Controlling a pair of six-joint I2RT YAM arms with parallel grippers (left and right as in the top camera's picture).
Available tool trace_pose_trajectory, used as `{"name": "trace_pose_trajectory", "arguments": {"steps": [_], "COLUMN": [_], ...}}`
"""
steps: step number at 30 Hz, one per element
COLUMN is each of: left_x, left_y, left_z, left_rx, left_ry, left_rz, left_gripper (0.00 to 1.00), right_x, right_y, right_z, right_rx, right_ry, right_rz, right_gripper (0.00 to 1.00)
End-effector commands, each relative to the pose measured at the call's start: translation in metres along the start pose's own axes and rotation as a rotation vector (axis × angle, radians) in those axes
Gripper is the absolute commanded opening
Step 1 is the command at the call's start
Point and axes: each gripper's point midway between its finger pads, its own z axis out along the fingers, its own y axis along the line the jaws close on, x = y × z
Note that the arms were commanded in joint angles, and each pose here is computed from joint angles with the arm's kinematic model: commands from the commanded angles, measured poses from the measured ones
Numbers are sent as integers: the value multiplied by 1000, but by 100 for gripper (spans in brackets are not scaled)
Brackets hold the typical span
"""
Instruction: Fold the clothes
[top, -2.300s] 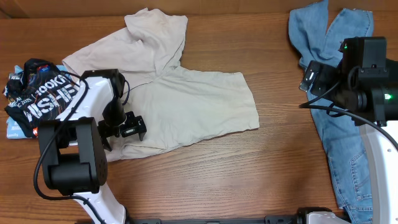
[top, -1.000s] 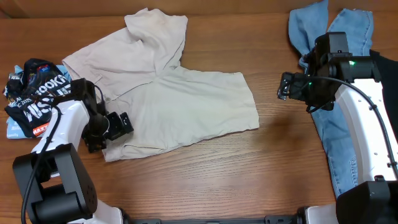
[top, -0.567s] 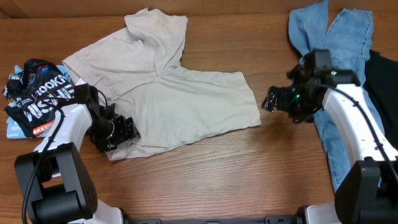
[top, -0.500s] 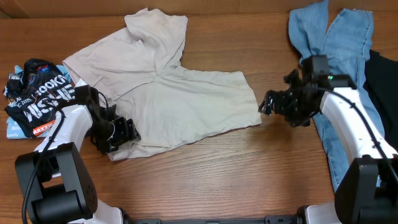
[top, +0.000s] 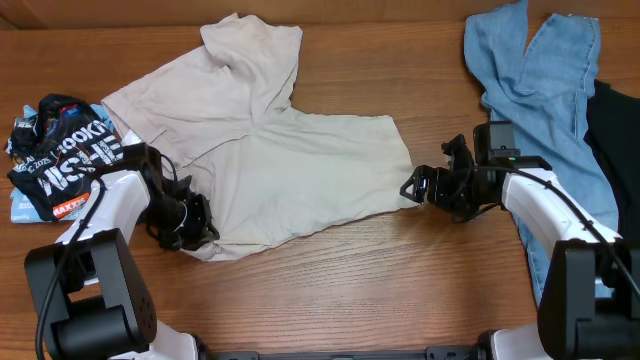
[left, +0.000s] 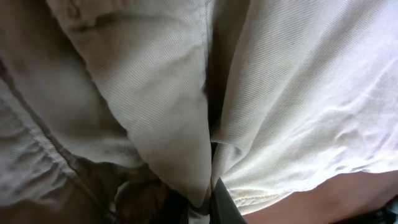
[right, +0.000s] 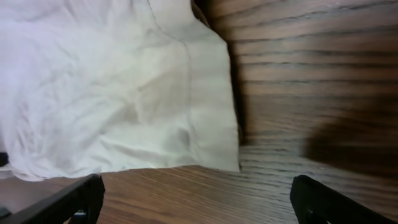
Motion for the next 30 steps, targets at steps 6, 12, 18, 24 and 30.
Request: {"name": "trace_pose_trajectory", "arguments": {"steps": [6,12,18,24,30], "left_x": [11,10,12,20,29], "left_y": [7,7,19,47,55], "left_z": [3,3,2,-3,-7], "left_rx": [-41,-42,-112,-278,-334], "left_ry": [39,37,40,50,78], "left_rz": [1,2,-24,-156,-187], "left_gripper": [5,6,5,4,5], "right_x": [16,15,12,14,44], "right_y": [2,2,-20,-79,-87], "right_z": [31,37,30,-2,-41], "right_rx": [-55,-55,42,290,378], "right_ry": [101,101,91,56,96], "right_rz": [10,5,95,292,409], "right_gripper": [93,12,4,4,4]}}
